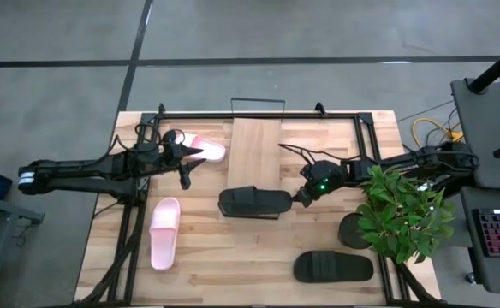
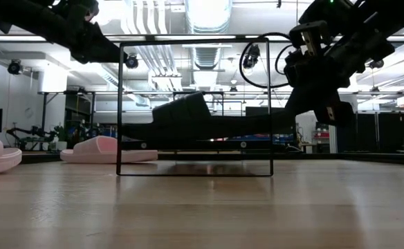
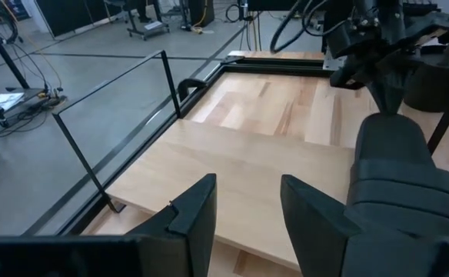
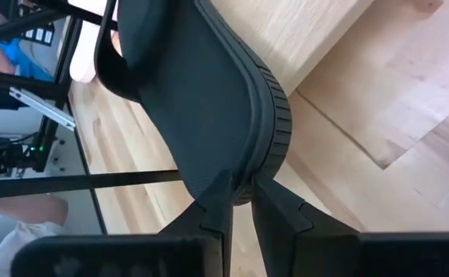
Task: Pick and place slides into the shelf
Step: Put the top black slides on the shelf, then put the black slides on the shelf
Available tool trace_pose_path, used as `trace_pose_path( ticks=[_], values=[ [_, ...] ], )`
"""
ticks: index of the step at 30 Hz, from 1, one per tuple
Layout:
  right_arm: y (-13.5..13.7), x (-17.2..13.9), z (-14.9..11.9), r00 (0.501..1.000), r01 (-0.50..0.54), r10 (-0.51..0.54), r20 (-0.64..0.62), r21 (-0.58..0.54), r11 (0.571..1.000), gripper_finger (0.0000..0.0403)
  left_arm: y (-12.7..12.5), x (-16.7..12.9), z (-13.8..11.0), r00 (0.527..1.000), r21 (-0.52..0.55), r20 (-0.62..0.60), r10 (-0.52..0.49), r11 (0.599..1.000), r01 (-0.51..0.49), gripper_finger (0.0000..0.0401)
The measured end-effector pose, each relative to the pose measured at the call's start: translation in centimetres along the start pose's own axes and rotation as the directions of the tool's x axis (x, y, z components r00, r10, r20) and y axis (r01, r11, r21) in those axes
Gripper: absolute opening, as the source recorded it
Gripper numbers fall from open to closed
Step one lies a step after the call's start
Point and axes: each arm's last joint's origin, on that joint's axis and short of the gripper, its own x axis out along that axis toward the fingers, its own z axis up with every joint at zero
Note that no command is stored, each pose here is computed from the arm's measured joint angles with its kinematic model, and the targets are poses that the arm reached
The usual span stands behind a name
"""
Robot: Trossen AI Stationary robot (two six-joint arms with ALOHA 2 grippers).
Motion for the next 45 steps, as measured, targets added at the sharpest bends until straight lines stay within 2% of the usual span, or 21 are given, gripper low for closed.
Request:
trace_pose_path(
  ticks=[16,21,25,31,36,38,42,45],
  values=[
    [0.8,0.3,-1.4,0.998,-0.024,0.021,-0.055,-0.049,0.999,0.0038,0.0,0.0,0.3,1.0,-0.007,0.027,0.001,1.0,-0.001,0.013],
    [1.0,0.3,-1.3,0.999,-0.036,0.032,-0.034,-0.137,0.99,0.0038,0.0,0.0,0.3,1.0,-0.007,0.027,0.001,1.0,-0.001,0.013],
    [1.6,0.0,-0.5,0.996,0.013,0.011,0.087,-0.279,0.96,0.004,0.0,0.0,0.4,0.999,-0.011,0.043,0.001,1.0,-0.001,0.013],
    [3.9,-2.1,1.0,0.959,0.114,0.043,0.28,-0.52,0.847,0.004,0.1,-0.2,0.9,0.995,-0.027,0.1,0.004,1.0,-0.001,0.013],
    [6.6,-5.9,2.4,0.909,0.143,0.173,0.378,-0.675,0.724,0.004,0.0,0.1,0.8,0.996,-0.037,0.087,0.0,0.999,0.003,0.013],
    [7.7,-7.8,2.7,0.884,0.171,0.226,0.408,-0.735,0.656,0.004,0.0,0.2,0.8,0.997,-0.045,0.078,-0.002,0.999,0.006,0.013],
    [9.2,-11.3,2.9,0.82,0.239,0.339,0.462,-0.813,0.531,0.0039,-0.2,0.5,0.7,0.998,-0.042,0.068,-0.013,0.999,0.016,0.013],
    [9.4,-13.1,2.8,0.782,0.281,0.383,0.491,-0.827,0.486,0.0039,-0.2,0.6,0.7,0.997,-0.043,0.076,-0.023,0.999,0.026,0.013]
  ],
)
